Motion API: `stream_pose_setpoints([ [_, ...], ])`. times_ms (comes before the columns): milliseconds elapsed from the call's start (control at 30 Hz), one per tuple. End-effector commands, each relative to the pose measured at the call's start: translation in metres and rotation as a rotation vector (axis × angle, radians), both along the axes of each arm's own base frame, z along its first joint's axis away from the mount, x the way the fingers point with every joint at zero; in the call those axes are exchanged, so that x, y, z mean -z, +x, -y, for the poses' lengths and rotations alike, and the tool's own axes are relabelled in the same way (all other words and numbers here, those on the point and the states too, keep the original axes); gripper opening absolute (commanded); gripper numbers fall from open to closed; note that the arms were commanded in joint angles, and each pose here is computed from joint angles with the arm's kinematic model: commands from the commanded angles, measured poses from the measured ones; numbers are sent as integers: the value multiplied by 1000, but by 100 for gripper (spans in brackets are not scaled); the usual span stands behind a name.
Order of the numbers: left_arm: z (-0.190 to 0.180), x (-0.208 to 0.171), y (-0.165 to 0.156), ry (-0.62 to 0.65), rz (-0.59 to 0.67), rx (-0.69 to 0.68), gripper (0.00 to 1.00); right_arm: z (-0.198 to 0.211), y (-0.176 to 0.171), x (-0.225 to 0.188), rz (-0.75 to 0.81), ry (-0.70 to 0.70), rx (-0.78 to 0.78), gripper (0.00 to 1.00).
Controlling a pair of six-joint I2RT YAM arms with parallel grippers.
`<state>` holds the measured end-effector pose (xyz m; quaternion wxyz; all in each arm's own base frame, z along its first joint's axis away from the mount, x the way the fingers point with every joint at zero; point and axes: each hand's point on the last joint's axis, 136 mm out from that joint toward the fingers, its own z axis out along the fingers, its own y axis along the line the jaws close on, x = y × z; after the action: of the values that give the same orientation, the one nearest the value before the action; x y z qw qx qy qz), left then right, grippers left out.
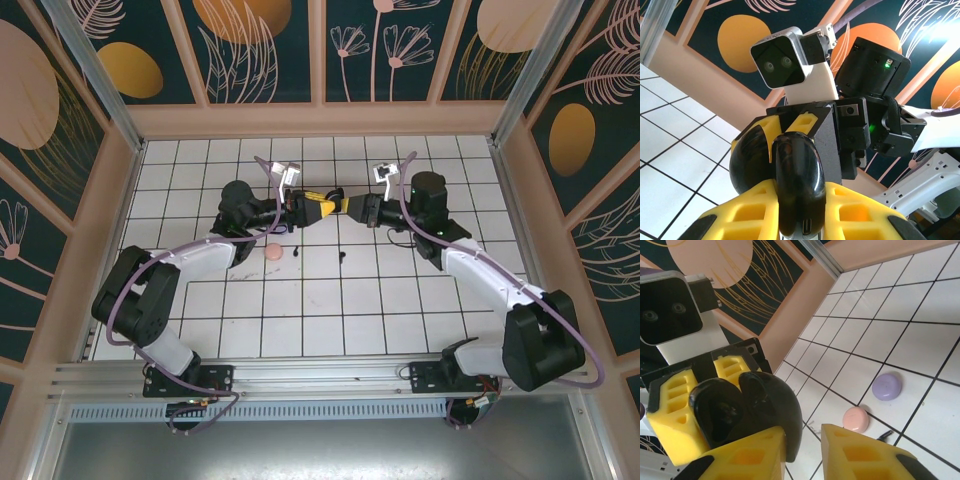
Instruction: Insert the wireless bluetooth earbuds into the charging case
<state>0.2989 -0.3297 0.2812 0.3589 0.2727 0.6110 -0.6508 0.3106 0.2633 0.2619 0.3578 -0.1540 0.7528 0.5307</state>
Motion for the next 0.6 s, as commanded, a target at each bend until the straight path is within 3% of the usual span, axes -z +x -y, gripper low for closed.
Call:
stream_pose_setpoints([
  [0,1,-3,-9,-19,27,38,0,-6,5,-22,56,26,-8,20],
  [267,3,2,-7,-15,13,33,0,-9,4,-25,62,15,-16,0],
  [367,3,5,-2,-11,-1,13,0,-8,4,-26,66,7,-6,0],
  [567,1,15,14,26,-18,-93,46,-2,9,-26,74,-31,47,0],
])
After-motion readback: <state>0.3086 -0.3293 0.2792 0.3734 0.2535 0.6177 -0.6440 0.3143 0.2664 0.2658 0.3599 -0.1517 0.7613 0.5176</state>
